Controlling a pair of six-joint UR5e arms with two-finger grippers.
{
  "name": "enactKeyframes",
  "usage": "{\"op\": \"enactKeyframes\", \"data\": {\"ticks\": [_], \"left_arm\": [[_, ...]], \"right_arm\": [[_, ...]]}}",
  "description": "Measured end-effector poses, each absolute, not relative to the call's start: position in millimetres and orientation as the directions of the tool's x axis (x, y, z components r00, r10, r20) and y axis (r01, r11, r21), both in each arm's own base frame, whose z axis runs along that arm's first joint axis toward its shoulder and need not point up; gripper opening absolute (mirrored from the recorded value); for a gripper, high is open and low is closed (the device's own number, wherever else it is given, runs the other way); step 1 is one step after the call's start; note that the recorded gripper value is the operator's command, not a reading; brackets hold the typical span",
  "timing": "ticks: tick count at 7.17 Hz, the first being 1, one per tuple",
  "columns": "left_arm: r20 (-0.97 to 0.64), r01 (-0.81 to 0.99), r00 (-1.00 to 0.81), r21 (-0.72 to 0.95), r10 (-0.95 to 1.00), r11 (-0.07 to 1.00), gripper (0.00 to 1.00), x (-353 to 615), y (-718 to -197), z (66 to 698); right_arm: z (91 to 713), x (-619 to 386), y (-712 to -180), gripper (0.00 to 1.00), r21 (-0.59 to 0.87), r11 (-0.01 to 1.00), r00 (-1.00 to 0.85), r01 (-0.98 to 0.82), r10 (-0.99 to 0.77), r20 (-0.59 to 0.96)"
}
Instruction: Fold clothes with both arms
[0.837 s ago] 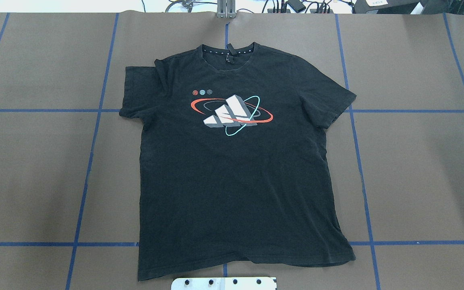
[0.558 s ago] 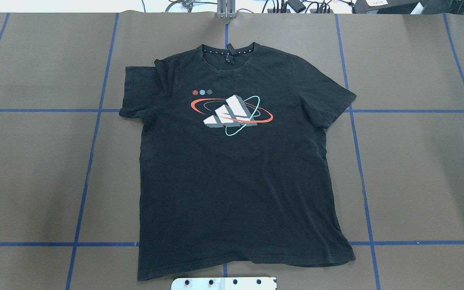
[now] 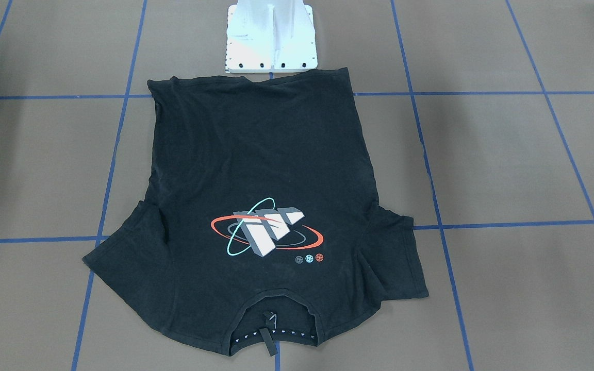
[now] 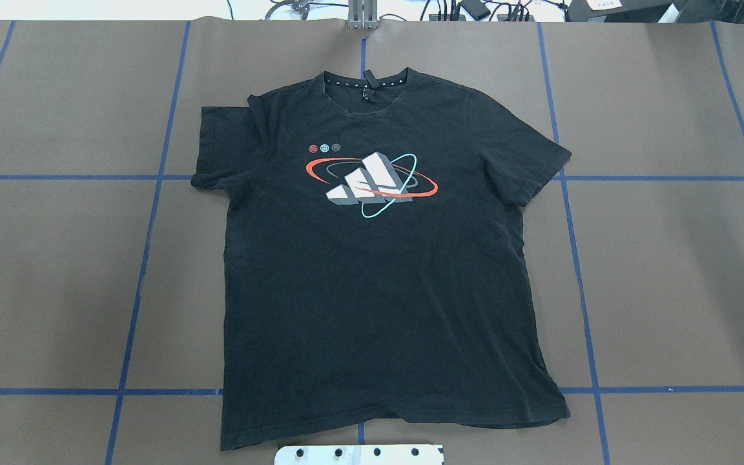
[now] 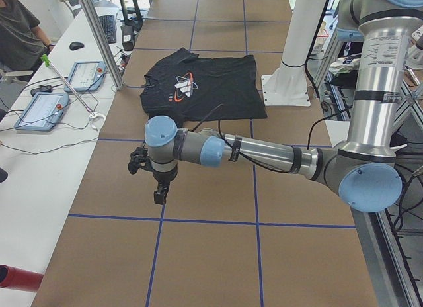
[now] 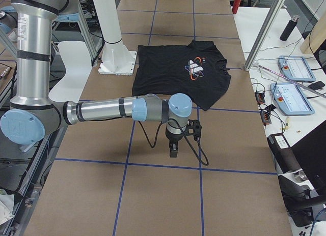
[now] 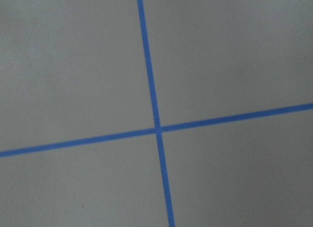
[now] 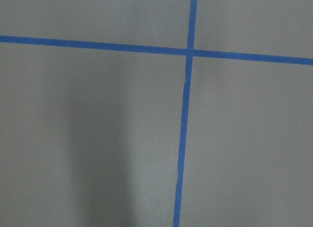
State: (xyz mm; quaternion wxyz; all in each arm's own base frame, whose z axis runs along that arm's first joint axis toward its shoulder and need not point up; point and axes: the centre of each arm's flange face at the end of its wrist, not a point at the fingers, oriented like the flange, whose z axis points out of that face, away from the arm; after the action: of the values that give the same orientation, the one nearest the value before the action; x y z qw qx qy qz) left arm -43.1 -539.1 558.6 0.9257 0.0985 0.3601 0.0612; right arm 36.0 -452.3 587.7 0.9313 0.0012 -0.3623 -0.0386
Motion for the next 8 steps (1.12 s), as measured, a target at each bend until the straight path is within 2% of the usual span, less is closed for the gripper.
{"op": "enactKeyframes", "data": {"ticks": [6,8], "left_arm": [[-0.638,-0.027,0.693,0.443,0.336,0.896,1.0,-2,-580,462],[-0.666,0.0,0.662,0.46,0.345,0.888,1.0,40,-589,456]], "right_arm": [[497,-12,-533,1.0,0.223,0.965,0.666,0.139,-0.258,0.7],[482,-57,-566,1.0,0.283,0.943,0.639,0.175,-0.327,0.696]]}}
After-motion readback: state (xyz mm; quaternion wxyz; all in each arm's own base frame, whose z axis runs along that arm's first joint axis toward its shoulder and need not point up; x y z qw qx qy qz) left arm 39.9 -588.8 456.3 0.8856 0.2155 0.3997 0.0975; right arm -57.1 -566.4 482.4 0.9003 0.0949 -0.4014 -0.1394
